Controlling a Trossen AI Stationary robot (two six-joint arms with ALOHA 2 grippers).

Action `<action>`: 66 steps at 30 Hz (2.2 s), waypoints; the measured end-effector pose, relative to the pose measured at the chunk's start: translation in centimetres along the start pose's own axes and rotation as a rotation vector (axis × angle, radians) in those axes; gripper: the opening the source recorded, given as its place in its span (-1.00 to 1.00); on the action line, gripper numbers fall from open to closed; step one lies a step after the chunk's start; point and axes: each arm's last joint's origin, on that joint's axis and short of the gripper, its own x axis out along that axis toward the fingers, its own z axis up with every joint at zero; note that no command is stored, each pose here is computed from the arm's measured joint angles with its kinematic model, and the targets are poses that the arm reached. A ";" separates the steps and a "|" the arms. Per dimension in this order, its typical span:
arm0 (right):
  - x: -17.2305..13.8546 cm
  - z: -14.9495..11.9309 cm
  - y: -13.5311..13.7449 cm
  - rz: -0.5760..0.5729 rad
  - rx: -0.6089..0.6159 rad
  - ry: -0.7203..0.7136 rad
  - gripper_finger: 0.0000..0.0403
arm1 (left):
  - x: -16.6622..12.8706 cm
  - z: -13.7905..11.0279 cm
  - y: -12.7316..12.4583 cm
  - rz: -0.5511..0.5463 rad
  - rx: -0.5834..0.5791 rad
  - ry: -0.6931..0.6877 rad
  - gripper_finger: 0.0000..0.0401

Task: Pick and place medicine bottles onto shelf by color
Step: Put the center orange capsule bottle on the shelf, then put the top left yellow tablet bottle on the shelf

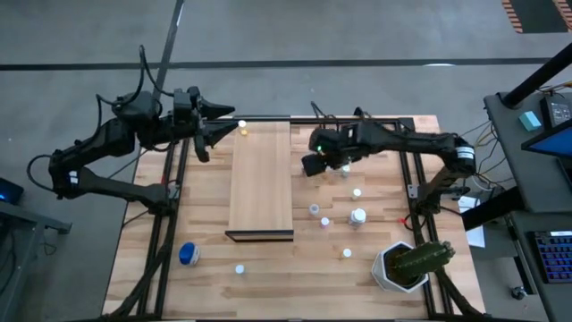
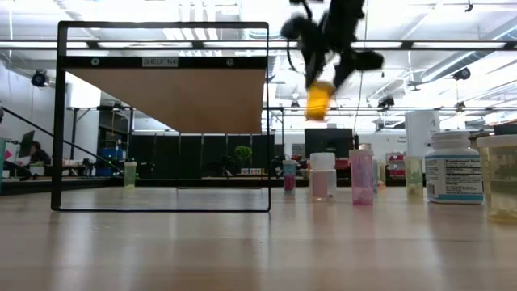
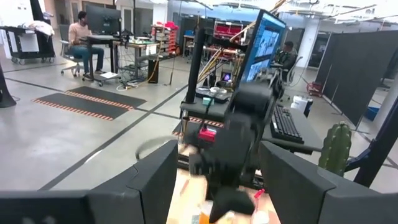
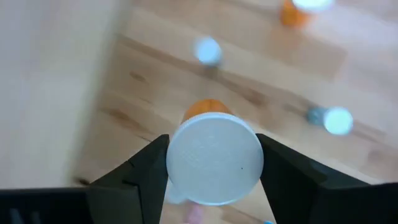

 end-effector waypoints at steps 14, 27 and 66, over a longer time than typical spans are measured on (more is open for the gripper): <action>-3.8 4.4 6.3 0.164 -0.230 -0.138 0.02 | 0.2 -0.1 0.0 0.000 0.000 0.003 0.04; 1.0 5.8 9.5 0.068 -0.344 -0.104 0.02 | -1.4 0.9 0.0 -0.009 -0.005 -0.070 0.04; 0.4 5.6 9.8 0.077 -0.401 -0.145 0.52 | -1.8 1.0 0.0 -0.007 -0.005 -0.080 0.04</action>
